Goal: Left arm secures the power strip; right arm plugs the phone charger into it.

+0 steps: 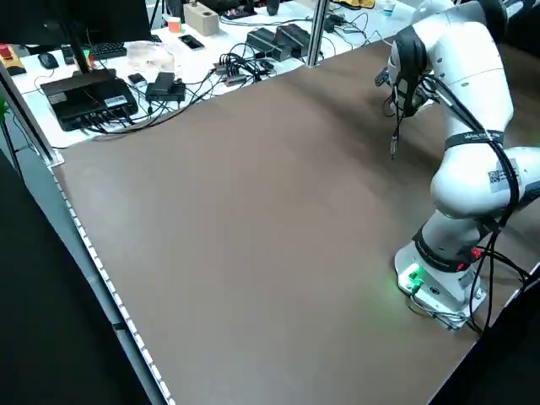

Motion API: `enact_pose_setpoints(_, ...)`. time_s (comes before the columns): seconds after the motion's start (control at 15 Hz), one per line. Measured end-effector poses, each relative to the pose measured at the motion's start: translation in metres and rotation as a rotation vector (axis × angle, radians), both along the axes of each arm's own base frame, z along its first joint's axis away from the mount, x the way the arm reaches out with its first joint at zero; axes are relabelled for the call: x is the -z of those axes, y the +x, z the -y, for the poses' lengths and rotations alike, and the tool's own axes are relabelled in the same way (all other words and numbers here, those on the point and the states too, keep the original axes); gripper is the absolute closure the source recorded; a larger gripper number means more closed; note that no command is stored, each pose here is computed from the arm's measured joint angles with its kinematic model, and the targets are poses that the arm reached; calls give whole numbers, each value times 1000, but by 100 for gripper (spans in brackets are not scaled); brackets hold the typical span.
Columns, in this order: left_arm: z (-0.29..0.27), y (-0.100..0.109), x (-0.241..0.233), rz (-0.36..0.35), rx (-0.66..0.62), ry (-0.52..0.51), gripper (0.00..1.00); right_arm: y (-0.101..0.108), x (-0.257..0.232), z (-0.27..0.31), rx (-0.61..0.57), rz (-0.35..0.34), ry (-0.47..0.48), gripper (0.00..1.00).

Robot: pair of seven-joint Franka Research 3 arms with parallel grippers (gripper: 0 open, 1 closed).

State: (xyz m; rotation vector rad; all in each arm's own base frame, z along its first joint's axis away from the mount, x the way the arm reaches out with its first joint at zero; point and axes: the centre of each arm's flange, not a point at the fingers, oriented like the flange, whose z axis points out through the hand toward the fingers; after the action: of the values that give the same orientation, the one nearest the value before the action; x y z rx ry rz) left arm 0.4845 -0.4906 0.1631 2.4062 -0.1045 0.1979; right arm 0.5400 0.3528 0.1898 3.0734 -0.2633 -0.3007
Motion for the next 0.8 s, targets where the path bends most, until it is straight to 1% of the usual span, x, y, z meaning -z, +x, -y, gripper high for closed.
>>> enact_pose_setpoints(0.13,0,0,0,0,0,0,99,17,-18,9,18,-34,-9,0)
enact_pose_setpoints(0.2,0,0,0,0,0,0,99,25,-26,14,28,-38,-8,0)
enact_pose_setpoints(0.33,0,0,0,0,0,0,99,42,-43,23,43,-23,5,0)
enact_pose_setpoints(0.47,0,0,0,0,0,0,99,61,-71,46,44,-20,23,0)
enact_pose_setpoints(0.67,0,0,0,0,0,0,99,93,-140,122,14,-17,78,0)
enact_pose_setpoints(0.8,0,0,0,0,0,0,99,106,-192,186,-4,-21,117,0)
